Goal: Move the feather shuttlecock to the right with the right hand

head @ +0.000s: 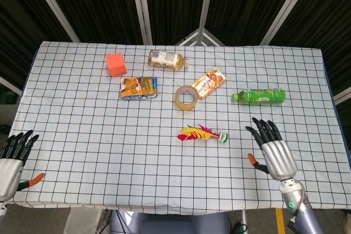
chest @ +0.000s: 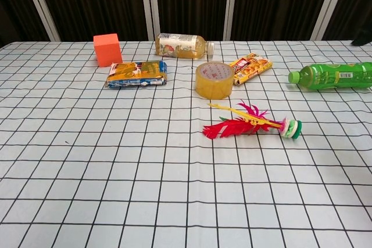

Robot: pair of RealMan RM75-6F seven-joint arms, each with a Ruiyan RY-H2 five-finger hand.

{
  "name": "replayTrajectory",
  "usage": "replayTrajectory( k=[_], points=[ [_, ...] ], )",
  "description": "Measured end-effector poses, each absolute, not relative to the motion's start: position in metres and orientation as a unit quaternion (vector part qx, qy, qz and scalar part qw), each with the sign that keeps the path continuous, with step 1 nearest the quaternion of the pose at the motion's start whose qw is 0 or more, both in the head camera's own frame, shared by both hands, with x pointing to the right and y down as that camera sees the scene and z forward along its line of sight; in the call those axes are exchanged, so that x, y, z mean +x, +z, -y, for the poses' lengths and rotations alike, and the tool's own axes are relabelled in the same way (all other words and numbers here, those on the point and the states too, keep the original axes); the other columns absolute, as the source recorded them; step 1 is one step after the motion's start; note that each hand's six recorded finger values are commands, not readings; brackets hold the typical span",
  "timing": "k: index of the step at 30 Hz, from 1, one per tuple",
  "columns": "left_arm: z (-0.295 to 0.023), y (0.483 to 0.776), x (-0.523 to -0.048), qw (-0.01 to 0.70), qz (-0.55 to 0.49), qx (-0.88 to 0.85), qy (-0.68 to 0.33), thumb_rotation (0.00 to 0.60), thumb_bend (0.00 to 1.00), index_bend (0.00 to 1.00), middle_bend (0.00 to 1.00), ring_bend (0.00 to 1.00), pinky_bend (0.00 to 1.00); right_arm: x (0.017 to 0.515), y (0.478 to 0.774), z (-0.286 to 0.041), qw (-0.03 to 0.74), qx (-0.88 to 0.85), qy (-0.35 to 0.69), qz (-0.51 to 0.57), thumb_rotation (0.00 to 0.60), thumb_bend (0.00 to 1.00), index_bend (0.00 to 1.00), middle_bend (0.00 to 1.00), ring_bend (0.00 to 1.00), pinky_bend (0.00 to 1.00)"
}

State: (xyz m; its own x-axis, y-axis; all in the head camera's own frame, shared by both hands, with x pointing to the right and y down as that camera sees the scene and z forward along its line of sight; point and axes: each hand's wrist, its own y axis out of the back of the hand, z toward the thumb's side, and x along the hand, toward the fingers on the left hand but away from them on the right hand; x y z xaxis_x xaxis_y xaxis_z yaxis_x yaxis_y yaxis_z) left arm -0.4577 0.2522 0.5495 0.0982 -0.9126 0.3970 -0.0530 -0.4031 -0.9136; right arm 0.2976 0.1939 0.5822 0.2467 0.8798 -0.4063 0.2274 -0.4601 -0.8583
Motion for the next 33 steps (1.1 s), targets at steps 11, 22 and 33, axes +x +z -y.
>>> replayTrajectory(
  k=[11,22,33],
  points=[
    [-0.251,0.551,-0.460,0.378,-0.385,-0.634,-0.554,0.600,0.00,0.00,0.00,0.00,0.00,0.190,0.631,-0.185,0.269,-0.765,0.439,0.387,0.600,0.40,0.44,0.16,0.00,0.00],
    [-0.249,0.552,-0.462,0.361,-0.391,-0.639,-0.556,0.600,0.00,0.00,0.00,0.00,0.00,0.124,0.666,-0.173,0.264,-0.768,0.429,0.395,0.600,0.40,0.44,0.16,0.00,0.00],
    [-0.248,0.553,-0.463,0.349,-0.391,-0.644,-0.557,0.600,0.00,0.00,0.00,0.00,0.00,0.121,0.689,-0.153,0.274,-0.745,0.448,0.410,0.600,0.40,0.46,0.18,0.00,0.00]
  ],
)
